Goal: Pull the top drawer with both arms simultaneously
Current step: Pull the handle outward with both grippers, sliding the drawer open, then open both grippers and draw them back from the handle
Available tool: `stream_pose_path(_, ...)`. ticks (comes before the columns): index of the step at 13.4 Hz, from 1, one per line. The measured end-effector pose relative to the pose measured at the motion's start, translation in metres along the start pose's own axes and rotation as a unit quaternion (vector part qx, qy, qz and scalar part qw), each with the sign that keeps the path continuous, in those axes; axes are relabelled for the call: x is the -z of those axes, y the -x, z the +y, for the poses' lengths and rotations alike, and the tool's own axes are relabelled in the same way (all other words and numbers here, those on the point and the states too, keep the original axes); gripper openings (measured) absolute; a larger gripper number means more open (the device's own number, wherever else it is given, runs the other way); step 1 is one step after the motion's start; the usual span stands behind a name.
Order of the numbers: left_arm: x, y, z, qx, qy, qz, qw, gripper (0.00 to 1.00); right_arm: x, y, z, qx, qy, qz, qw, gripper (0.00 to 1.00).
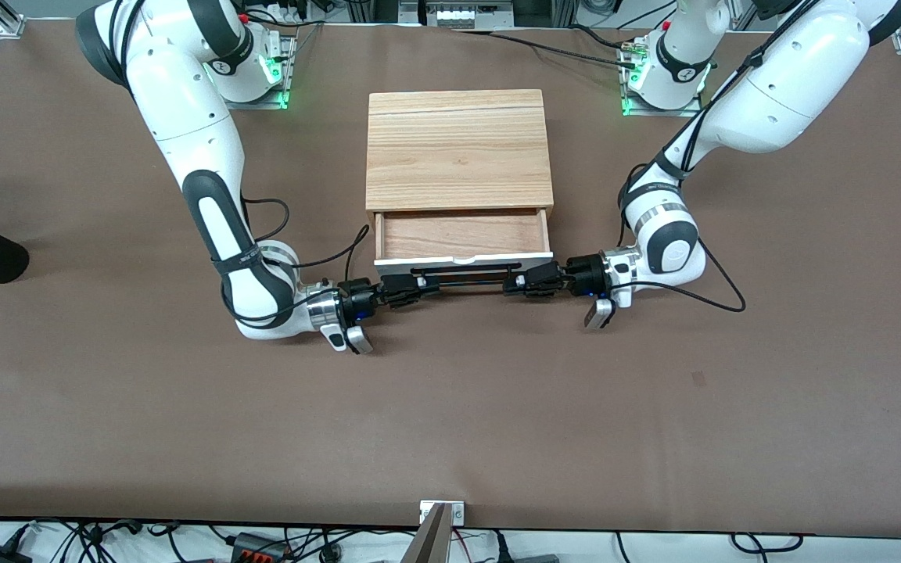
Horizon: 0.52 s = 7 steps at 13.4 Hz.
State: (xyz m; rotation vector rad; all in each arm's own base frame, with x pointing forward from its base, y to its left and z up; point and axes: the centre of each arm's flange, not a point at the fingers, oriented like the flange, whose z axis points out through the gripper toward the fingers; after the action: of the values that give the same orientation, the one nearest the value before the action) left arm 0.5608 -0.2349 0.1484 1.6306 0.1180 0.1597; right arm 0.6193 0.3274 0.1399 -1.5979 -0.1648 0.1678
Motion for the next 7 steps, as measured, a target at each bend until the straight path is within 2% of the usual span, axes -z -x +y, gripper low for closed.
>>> stream_pose_path(2, 0.001, 0.000, -0.002, 0.005, -0.001, 0.001, 1.000, 0.59, 0.000, 0.000, 0.002, -0.001, 0.000, 0.000, 1.000, 0.77)
stream_pose_path(3, 0.001, -0.001, -0.002, 0.011, -0.001, 0.001, 1.000, 0.59, 0.000, -0.001, 0.002, -0.001, 0.000, 0.000, 1.000, 0.88)
stream_pose_path(4, 0.000, -0.004, 0.000, 0.018, 0.001, 0.002, 1.000, 0.66, -0.001, -0.002, 0.000, 0.001, -0.001, 0.000, 1.000, 0.99)
stream_pose_path(7, 0.000, -0.017, 0.010, 0.030, 0.002, 0.003, 1.000, 0.67, -0.001, -0.022, -0.029, -0.009, -0.006, 0.002, 1.000, 1.00)
